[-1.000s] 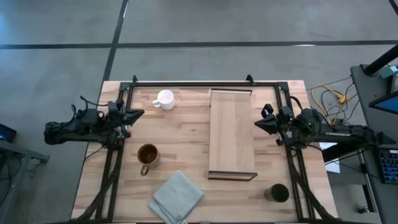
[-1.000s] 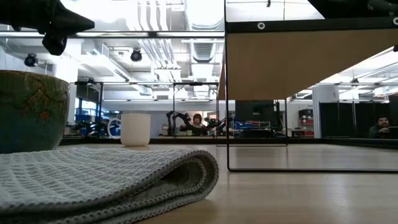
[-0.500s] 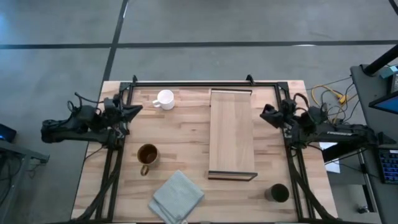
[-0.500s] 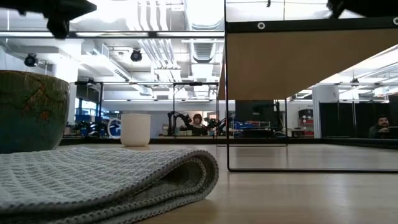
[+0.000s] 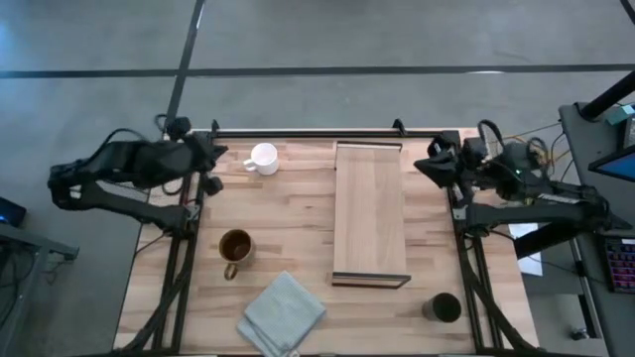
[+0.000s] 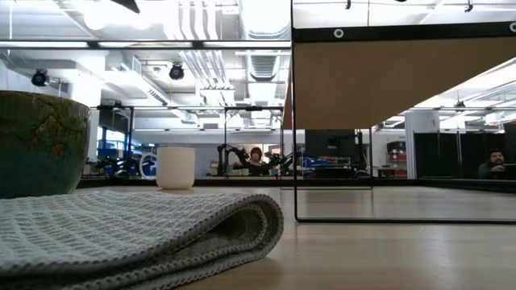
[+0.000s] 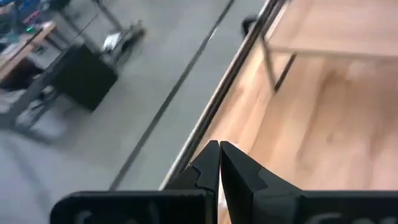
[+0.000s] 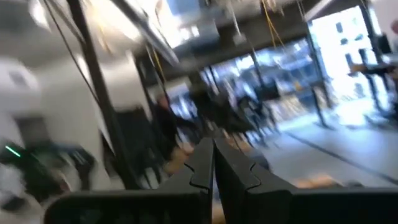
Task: Stack small to large cups/mugs on shelf
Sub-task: Put the white mug on the shelf
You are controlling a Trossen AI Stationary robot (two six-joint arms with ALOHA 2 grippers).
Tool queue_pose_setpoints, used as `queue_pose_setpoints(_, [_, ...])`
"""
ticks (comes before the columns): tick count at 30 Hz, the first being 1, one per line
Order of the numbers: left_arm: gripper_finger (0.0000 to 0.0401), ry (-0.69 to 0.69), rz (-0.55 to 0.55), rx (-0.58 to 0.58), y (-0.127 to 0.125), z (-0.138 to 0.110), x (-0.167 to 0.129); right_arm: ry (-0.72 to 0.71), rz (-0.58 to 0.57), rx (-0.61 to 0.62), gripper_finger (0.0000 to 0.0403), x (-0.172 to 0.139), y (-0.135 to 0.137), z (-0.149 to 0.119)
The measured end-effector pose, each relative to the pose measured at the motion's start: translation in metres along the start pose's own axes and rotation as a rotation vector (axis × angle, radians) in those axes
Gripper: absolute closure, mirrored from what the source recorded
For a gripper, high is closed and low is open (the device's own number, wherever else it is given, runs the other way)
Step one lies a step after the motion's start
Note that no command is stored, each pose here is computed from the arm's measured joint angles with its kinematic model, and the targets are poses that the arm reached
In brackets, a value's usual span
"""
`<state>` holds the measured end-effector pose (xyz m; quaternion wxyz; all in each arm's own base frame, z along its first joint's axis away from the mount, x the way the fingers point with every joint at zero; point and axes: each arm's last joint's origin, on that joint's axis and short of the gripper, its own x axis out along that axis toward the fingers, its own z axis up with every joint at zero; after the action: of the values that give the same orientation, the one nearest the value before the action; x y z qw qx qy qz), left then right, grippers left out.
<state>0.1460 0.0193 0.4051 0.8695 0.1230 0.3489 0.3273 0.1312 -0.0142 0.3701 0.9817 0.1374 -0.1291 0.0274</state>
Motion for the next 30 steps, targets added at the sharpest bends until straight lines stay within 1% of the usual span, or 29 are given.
queue_pose_setpoints(2, [0.0401, 0.017, 0.071, 0.044, -0.002, 0.015, 0.005, 0.07, -0.023, 0.003, 0.0394, 0.007, 0.0, 0.002])
queue_pose_setpoints(3, [0.0401, 0.034, 0.096, 0.099, -0.006, 0.022, 0.01, 0.097, -0.032, 0.015, 0.0394, 0.01, -0.001, 0.003])
queue_pose_setpoints(5, [0.0401, 0.05, 0.115, 0.218, -0.012, 0.036, 0.018, 0.145, -0.05, 0.054, 0.0394, 0.016, -0.002, 0.002])
queue_pose_setpoints(7, [0.0401, 0.074, 0.105, 0.317, -0.022, 0.047, 0.029, 0.197, -0.07, 0.079, 0.0394, 0.022, -0.004, -0.001])
queue_pose_setpoints(8, [0.0401, 0.072, 0.105, 0.337, -0.025, 0.053, 0.032, 0.221, -0.078, 0.084, 0.0394, 0.024, -0.005, -0.002])
queue_pose_setpoints(11, [0.0401, 0.088, 0.14, 0.351, -0.029, 0.064, 0.041, 0.286, -0.099, 0.077, 0.0394, 0.029, -0.007, -0.006])
queue_pose_setpoints(14, [0.0401, 0.138, 0.147, 0.38, -0.034, 0.068, 0.055, 0.336, -0.116, 0.089, 0.0394, 0.032, -0.008, -0.01])
queue_pose_setpoints(16, [0.0401, 0.154, 0.149, 0.334, -0.036, 0.069, 0.063, 0.339, -0.119, 0.101, 0.0394, 0.033, -0.008, -0.009])
queue_pose_setpoints(18, [0.0401, 0.155, 0.118, 0.249, -0.035, 0.071, 0.067, 0.34, -0.119, 0.102, 0.0394, 0.034, -0.009, -0.01])
queue_pose_setpoints(21, [0.0401, 0.174, -0.022, 0.163, -0.035, 0.072, 0.076, 0.346, -0.121, 0.105, 0.0394, 0.033, -0.009, -0.011])
queue_pose_setpoints(22, [0.0401, 0.188, -0.057, 0.144, -0.035, 0.071, 0.081, 0.343, -0.12, 0.105, 0.0394, 0.033, -0.009, -0.01])
queue_pose_setpoints(23, [0.0401, 0.203, -0.071, 0.124, -0.033, 0.071, 0.085, 0.34, -0.118, 0.105, 0.0394, 0.032, -0.008, -0.01])
queue_pose_setpoints(27, [0.0399, 0.319, -0.026, 0.09, -0.017, 0.061, 0.1, 0.334, -0.114, 0.104, 0.0394, 0.031, -0.008, -0.008])
queue_pose_setpoints(29, [0.0391, 0.365, 0.003, 0.035, -0.009, 0.057, 0.11, 0.333, -0.113, 0.103, 0.0394, 0.031, -0.008, -0.008])
queue_pose_setpoints(30, [0.0384, 0.38, -0.001, -0.007, -0.005, 0.056, 0.115, 0.333, -0.113, 0.103, 0.0394, 0.031, -0.007, -0.008])
